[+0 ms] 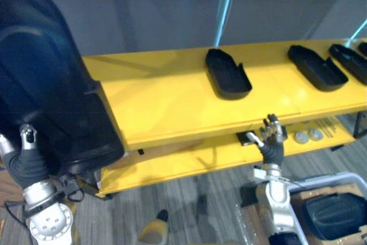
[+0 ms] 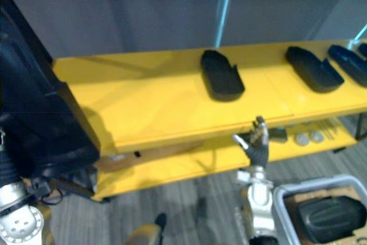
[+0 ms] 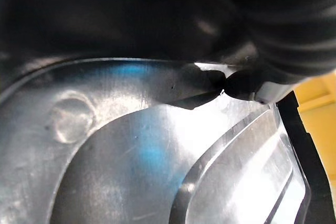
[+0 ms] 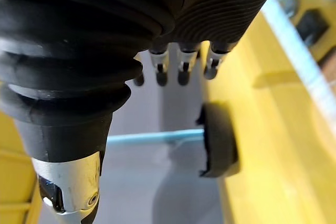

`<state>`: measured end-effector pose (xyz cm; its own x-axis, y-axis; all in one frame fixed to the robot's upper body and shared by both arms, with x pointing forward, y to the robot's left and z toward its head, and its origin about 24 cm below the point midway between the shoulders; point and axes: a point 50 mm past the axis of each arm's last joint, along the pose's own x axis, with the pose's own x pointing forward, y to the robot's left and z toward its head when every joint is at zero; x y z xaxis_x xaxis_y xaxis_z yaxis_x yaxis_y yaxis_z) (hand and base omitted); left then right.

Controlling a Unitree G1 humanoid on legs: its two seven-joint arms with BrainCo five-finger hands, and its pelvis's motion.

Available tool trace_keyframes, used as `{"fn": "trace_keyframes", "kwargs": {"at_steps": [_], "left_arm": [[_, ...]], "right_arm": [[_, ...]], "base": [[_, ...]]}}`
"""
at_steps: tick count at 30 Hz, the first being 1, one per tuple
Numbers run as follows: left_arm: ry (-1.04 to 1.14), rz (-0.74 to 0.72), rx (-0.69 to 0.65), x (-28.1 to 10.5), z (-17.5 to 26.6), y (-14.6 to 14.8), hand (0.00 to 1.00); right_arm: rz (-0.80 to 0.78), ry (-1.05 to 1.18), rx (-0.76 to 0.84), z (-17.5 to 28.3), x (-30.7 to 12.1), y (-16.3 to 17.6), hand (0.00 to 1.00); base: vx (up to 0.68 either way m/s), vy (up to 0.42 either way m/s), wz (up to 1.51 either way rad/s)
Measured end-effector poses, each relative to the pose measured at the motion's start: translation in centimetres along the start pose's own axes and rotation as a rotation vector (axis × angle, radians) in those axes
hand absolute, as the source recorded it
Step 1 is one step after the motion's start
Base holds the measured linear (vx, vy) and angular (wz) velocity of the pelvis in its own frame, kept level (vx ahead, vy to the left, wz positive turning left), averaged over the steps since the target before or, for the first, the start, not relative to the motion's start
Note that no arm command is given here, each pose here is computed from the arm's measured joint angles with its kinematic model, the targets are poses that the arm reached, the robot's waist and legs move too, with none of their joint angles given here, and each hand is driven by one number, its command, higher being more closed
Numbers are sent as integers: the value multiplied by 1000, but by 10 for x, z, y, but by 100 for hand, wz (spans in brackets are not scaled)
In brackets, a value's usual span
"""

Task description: Walk over and take plastic housings, then place them on the shelf

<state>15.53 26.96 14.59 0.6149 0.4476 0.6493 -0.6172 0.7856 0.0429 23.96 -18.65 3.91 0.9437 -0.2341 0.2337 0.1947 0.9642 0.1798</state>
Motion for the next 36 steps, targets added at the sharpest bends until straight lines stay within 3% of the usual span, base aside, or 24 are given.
{"fn": "trace_keyframes", "kwargs": {"at_steps": [5, 13, 17, 22, 25, 31, 36], "left_arm": [[-13, 11, -89, 11, -3, -14, 100], [-50, -7, -106, 13, 5, -17, 100], [-63, 11, -85, 11, 8, -20, 100], [17, 41, -18, -1, 0, -15, 100], [46, 41, -4, -6, -3, -12, 100], [116, 71, 60, -22, -8, 9, 100], [95, 68, 22, -22, -6, 12, 100]], "right_arm": [[-32, -87, -36, 20, 7, -15, 0], [38, -179, -56, 41, 23, -17, 0], [126, -259, -20, 56, 25, -2, 0], [261, -488, 46, 91, 36, 55, 0], [300, -575, 57, 106, 36, 73, 0], [373, -570, 82, 104, 31, 97, 0], [431, -507, 51, 89, 30, 108, 0]], "base": [[-34, -41, 43], [104, -141, -6], [22, -36, 2], [6, -8, 42], [-2, -25, 101], [-24, 8, 86], [2, 32, 18]]}}
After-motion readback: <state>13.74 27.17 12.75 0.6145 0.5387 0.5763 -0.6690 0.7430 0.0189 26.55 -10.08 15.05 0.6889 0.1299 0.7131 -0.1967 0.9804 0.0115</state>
